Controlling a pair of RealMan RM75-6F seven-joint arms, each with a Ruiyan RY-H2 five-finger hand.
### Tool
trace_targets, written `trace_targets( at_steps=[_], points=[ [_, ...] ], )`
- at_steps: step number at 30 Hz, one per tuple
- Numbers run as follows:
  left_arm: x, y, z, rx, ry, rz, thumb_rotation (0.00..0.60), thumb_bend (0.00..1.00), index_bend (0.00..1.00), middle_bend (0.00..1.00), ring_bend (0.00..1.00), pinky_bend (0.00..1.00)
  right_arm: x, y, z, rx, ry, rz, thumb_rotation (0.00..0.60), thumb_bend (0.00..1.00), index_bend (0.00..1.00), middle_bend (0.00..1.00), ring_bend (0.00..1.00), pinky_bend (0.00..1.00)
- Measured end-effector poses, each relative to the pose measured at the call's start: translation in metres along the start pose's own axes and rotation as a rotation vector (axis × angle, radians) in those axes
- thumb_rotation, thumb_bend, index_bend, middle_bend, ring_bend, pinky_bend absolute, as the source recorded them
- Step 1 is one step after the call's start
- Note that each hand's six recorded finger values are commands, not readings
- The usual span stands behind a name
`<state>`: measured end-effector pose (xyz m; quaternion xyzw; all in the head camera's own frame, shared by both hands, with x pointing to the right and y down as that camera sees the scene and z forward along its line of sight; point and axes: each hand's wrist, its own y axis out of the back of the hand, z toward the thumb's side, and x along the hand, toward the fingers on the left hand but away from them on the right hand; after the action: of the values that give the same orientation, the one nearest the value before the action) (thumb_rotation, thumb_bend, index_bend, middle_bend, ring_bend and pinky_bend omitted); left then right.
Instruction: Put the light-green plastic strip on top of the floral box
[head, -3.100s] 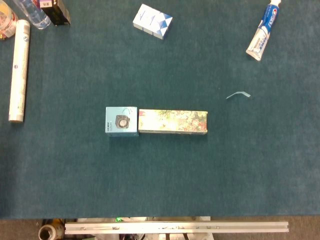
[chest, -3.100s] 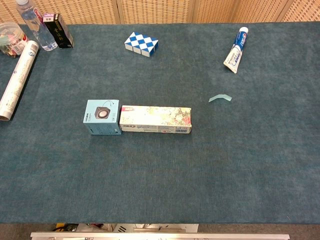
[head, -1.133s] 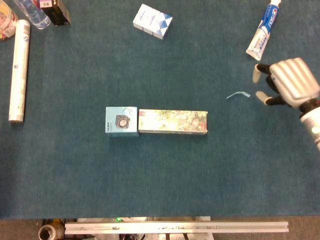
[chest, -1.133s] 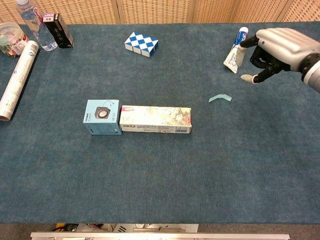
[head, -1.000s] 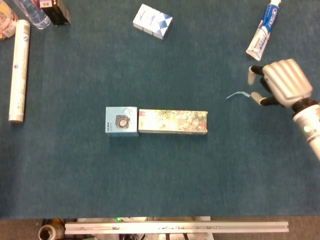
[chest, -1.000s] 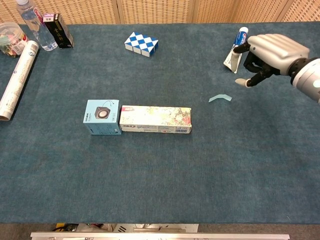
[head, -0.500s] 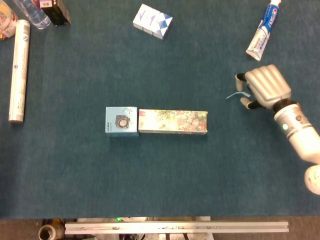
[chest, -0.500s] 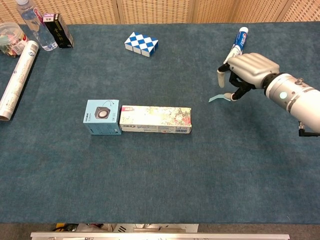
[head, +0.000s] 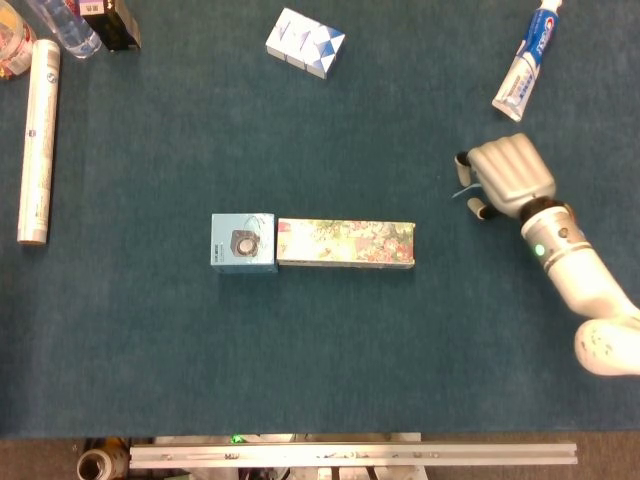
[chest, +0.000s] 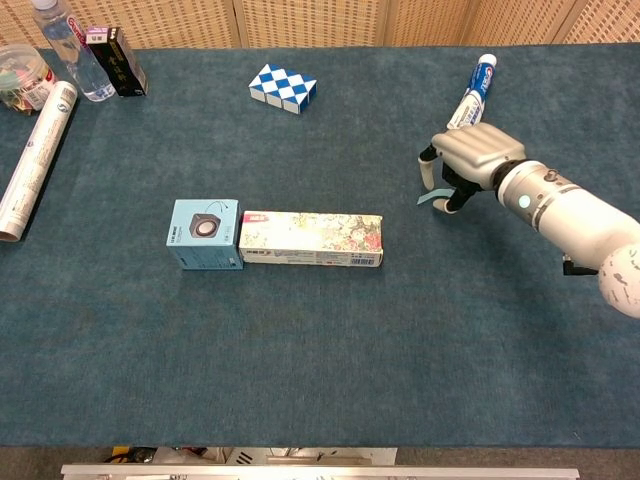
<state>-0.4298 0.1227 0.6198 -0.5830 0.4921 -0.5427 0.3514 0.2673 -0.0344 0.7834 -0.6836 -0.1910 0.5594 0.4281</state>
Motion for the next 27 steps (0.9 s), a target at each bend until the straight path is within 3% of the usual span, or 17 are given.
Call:
trace_targets(
  at_steps=[9,27],
  points=[
    [0.000,0.000,-0.002,-0.001,0.005,0.005,0.600,0.20,0.12,0.13,0.10,0.00,-0.010,-0.007,0.005,0.009,-0.013,0.020,0.600,0.31,0.55,0.97,1.00,1.00],
    [0.000,0.000,-0.005,-0.002,0.010,0.009,0.600,0.20,0.12,0.13,0.10,0.00,-0.016,-0.010,0.010,0.013,-0.016,0.020,0.600,0.32,0.64,0.97,1.00,1.00]
  ],
)
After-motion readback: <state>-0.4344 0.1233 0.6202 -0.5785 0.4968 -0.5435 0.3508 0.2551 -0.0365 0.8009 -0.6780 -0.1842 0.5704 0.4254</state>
